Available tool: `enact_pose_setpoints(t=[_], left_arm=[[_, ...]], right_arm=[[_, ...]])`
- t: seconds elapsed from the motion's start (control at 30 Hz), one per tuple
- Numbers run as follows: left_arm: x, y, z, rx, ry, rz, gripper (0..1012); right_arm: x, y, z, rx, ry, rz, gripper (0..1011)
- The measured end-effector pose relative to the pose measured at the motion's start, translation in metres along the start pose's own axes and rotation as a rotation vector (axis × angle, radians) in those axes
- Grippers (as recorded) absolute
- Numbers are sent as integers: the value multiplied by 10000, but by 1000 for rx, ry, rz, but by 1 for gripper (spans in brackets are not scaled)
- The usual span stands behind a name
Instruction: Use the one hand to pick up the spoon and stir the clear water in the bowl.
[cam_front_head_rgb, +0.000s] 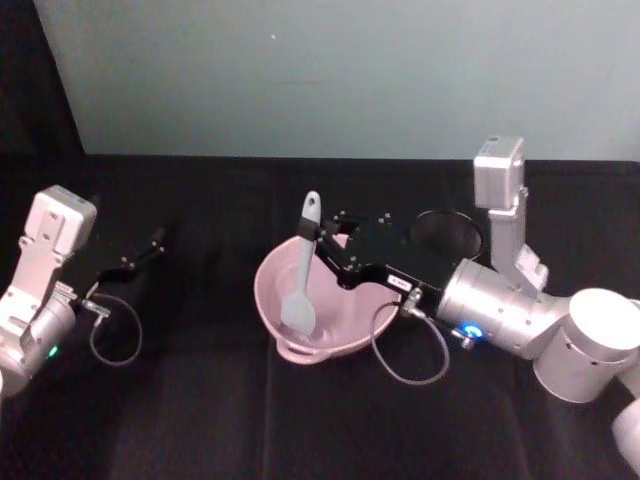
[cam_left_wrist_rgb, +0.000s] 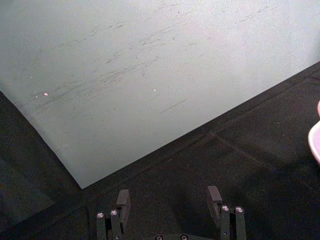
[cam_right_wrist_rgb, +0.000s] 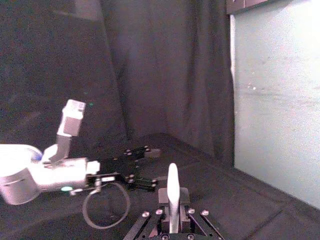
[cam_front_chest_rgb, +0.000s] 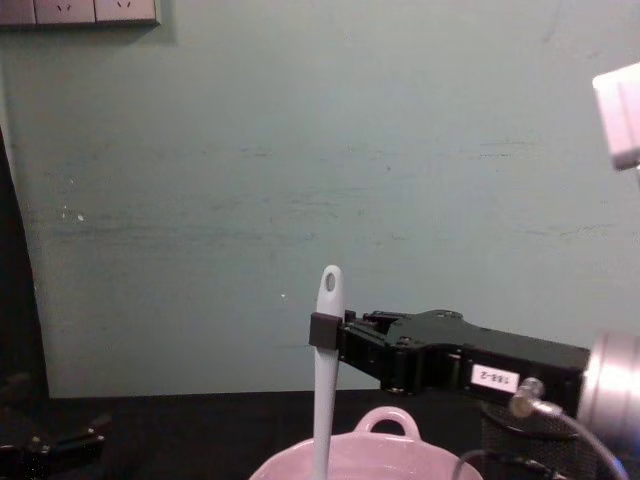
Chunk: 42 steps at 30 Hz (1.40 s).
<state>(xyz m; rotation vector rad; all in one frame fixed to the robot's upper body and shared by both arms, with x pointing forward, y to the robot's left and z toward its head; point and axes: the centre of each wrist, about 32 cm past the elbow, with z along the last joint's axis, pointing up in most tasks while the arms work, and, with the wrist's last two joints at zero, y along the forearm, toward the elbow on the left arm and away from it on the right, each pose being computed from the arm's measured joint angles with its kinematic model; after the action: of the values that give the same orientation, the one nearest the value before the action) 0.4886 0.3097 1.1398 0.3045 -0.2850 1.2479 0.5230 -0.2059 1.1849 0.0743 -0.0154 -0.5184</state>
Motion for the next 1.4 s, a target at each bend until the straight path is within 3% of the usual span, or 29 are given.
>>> enact_pose_setpoints(t=[0.2,0.4,0.63,0.8,1.1,1.3,1.4], left_arm=[[0,0,0,0,0,0,1011],[0,0,0,0,0,0,1011],[0,0,0,0,0,0,1011],[0,0,0,0,0,0,1011],[0,0,0,0,0,0,1011],[0,0,0,0,0,0,1011],[0,0,0,0,0,0,1011]], right_arm=[[74,142,-93,25,-51,-63,114],[144,194,-105,52,-117,-136,114],[253,81,-61,33,-180,-180,114],[275,-62,-18,11,-189,-176,114],[143,-323,108,-2,-147,-99,114],[31,-335,108,6,-78,-50,114],[-9,-259,86,-2,-22,-18,114]])
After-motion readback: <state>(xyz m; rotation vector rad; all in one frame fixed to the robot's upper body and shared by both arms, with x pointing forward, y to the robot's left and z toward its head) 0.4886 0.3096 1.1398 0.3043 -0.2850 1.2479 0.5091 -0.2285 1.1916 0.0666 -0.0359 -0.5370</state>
